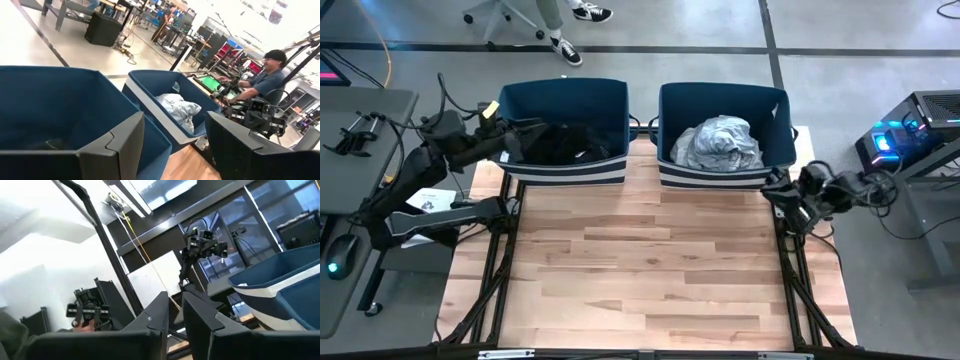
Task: Sort clothes
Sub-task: Return to Home Position
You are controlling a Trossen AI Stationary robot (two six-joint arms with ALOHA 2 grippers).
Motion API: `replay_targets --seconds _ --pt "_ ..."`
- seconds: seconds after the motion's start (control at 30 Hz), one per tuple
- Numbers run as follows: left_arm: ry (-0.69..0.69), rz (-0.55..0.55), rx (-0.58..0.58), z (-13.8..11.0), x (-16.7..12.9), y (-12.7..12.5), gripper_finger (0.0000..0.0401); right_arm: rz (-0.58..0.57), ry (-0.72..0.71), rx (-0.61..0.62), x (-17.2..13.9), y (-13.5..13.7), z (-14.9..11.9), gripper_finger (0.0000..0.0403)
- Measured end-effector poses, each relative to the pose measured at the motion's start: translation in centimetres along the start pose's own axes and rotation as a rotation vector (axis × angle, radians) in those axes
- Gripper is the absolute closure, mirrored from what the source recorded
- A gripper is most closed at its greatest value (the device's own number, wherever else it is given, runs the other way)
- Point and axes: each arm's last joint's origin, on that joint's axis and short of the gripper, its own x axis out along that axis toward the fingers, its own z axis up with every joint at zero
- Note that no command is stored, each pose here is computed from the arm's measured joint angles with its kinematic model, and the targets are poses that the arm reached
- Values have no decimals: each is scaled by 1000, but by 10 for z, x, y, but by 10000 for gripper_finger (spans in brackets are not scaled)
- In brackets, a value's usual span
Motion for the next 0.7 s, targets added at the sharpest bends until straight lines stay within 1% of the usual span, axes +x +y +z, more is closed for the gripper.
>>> replay_targets --seconds 0.17,0.27,0.37,0.5,0.6,0.7 --pt "17 10 1 -1 6 0 209 26 -59 -48 2 -9 -27 369" --pt "22 12 1 -1 7 0 209 37 -123 -81 1 -16 -41 378" --pt "23 13 -9 -2 8 0 209 24 -151 -90 -1 -25 -57 392" --pt "23 13 -18 -1 8 0 209 -38 -106 -118 0 -32 -63 400" --pt "29 0 -17 -2 7 0 209 -84 -78 -182 1 -36 -66 402" --pt "32 -4 -17 -2 7 0 209 -149 20 -238 1 -45 -74 403"
